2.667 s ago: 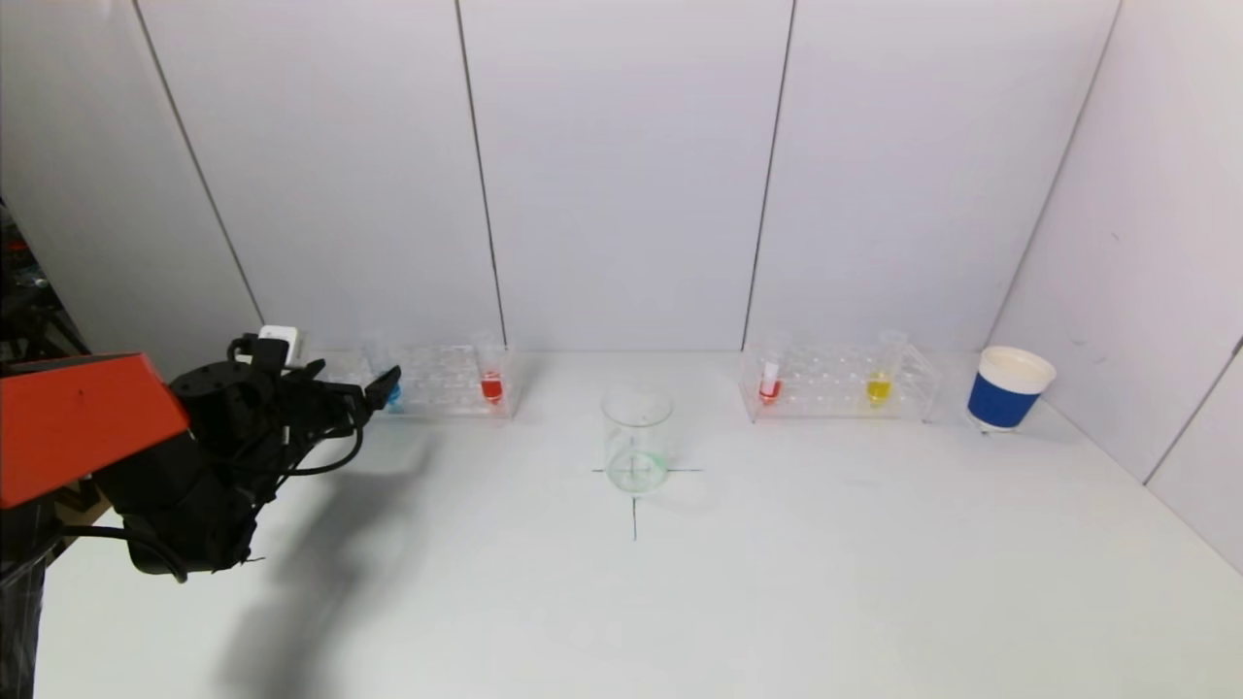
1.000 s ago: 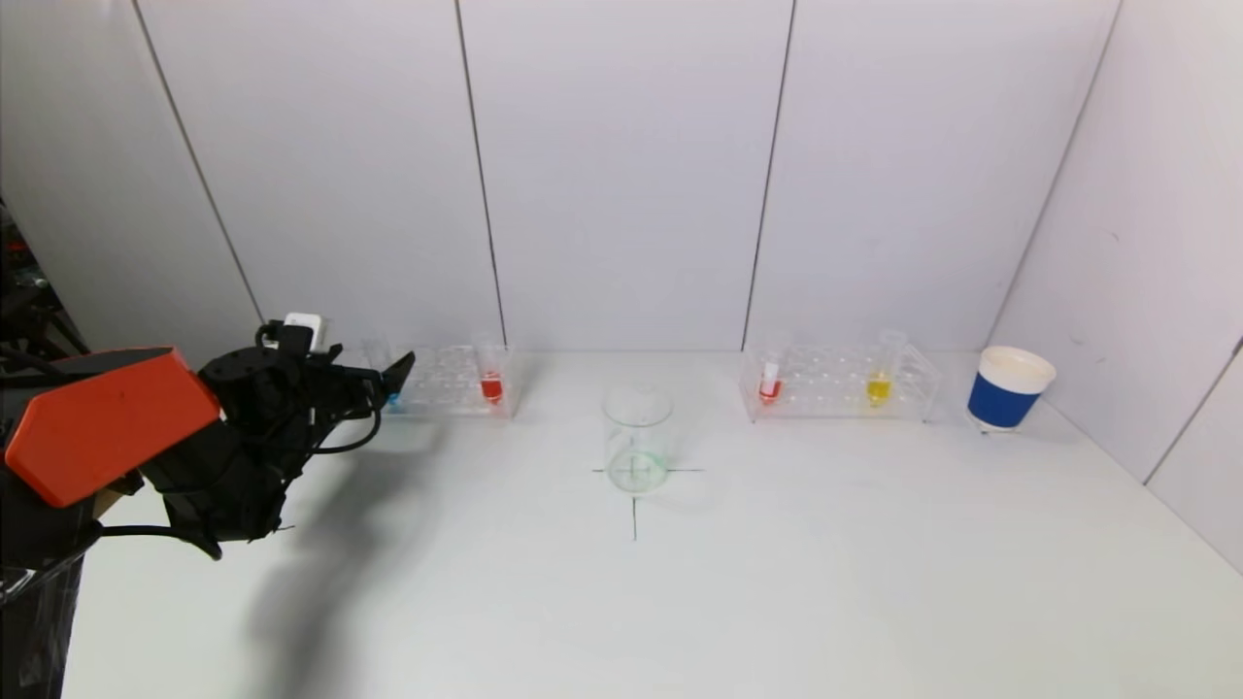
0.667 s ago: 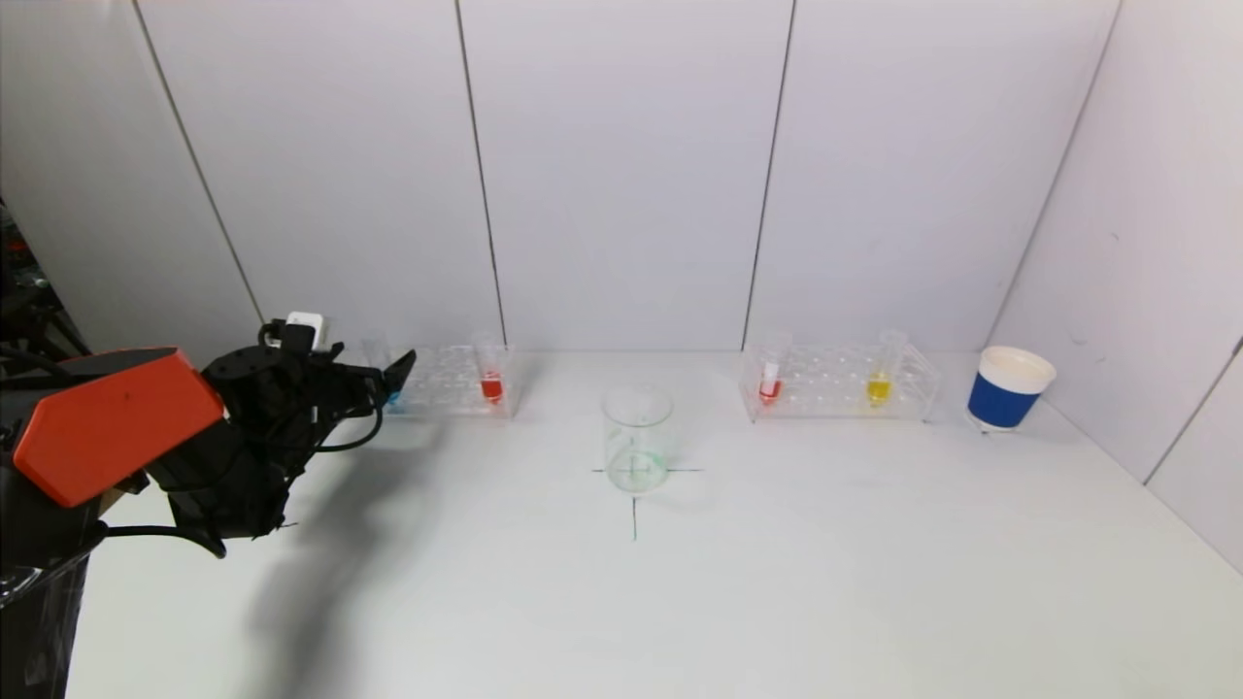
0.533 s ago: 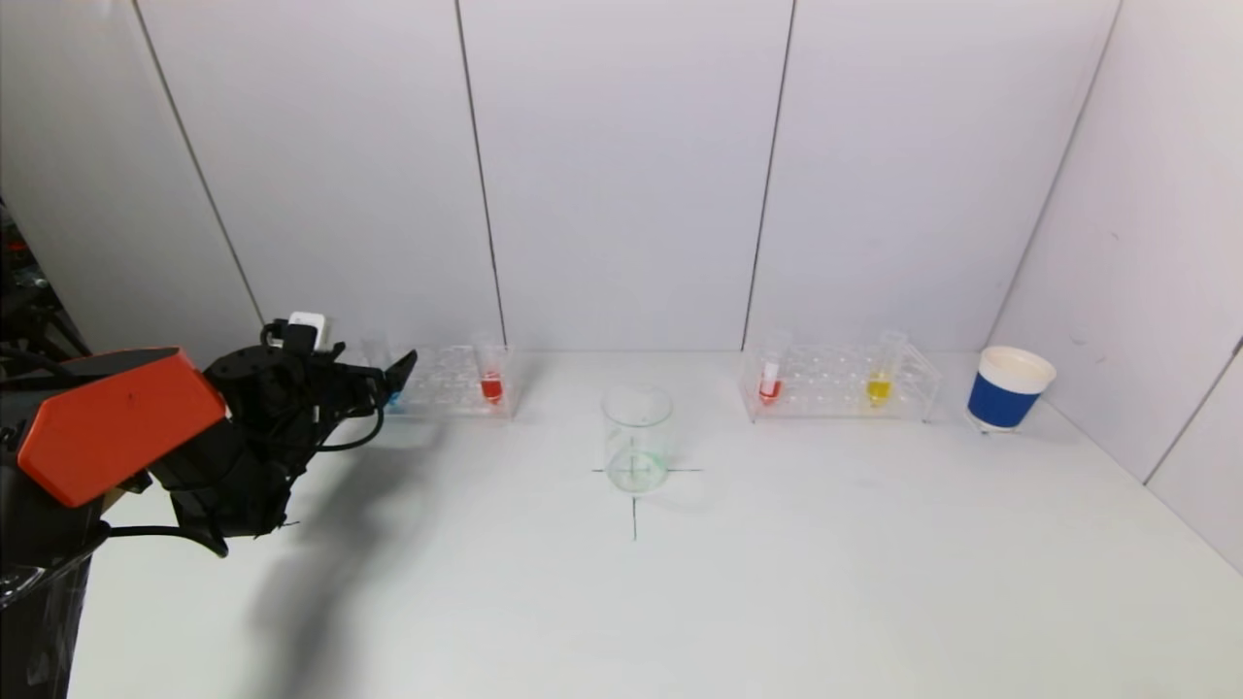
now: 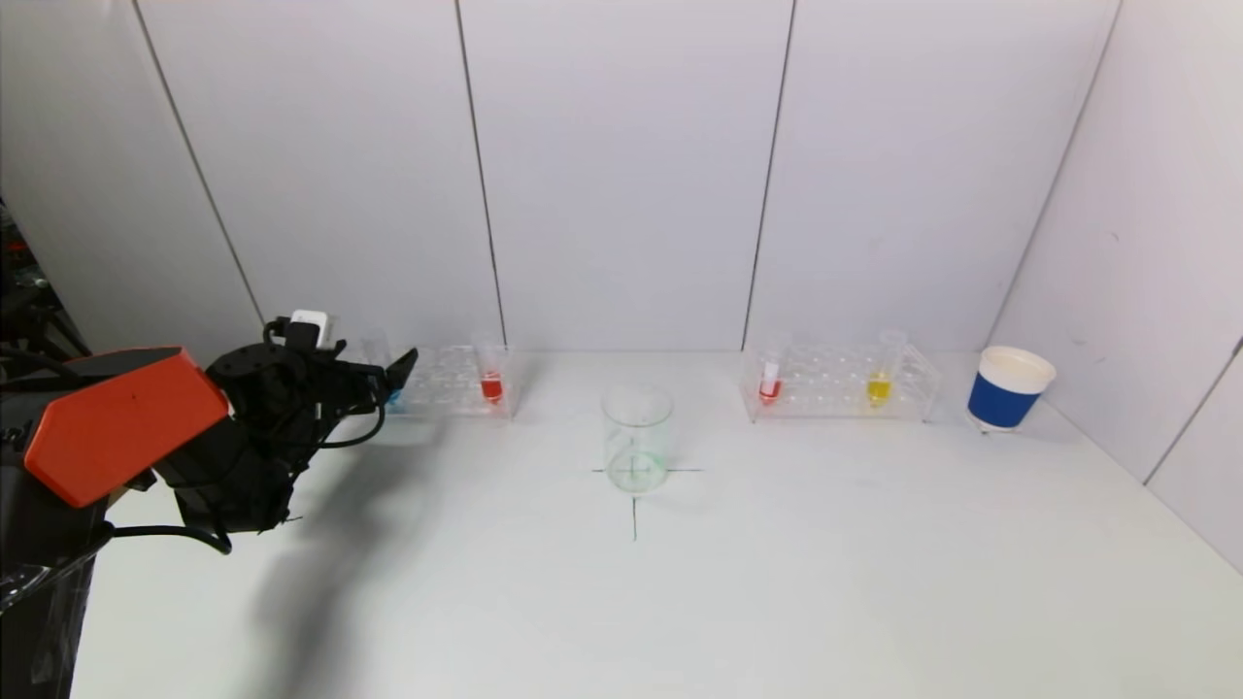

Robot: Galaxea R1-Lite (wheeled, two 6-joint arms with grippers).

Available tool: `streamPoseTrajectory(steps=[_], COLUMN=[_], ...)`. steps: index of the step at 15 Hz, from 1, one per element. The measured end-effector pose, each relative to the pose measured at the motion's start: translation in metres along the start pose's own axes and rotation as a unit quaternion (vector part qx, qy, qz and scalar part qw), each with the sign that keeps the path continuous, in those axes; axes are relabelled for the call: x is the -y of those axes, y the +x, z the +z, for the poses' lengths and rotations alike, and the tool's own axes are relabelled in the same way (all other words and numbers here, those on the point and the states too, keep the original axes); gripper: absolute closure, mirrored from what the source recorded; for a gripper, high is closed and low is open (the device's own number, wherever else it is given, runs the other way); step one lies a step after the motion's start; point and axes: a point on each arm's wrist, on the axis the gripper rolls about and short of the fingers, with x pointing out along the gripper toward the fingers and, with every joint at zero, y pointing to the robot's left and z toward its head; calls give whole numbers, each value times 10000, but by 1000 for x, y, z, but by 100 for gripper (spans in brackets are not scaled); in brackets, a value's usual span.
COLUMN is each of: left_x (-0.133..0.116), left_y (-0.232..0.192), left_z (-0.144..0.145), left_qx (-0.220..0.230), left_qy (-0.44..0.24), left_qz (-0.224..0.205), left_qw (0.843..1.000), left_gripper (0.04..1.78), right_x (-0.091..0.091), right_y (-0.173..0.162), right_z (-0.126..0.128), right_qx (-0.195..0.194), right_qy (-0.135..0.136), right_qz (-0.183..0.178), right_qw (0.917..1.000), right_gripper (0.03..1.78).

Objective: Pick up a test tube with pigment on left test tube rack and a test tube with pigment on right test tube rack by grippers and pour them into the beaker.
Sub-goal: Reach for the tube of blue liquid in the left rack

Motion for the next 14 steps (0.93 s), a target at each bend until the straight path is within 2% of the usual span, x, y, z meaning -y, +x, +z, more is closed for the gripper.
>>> streamPoseTrajectory(steps=[14], left_x=[4], left_y=[1], left_z=[0], left_qx=[-1], left_qy=[7], left_qz=[-46], left_qw=[10000], left_gripper=[6], right_x=[0], right_y=[0], right_z=[0], right_qx=[0], right_qy=[0], right_qz=[-2], right_qw=[10000], right_gripper=[4])
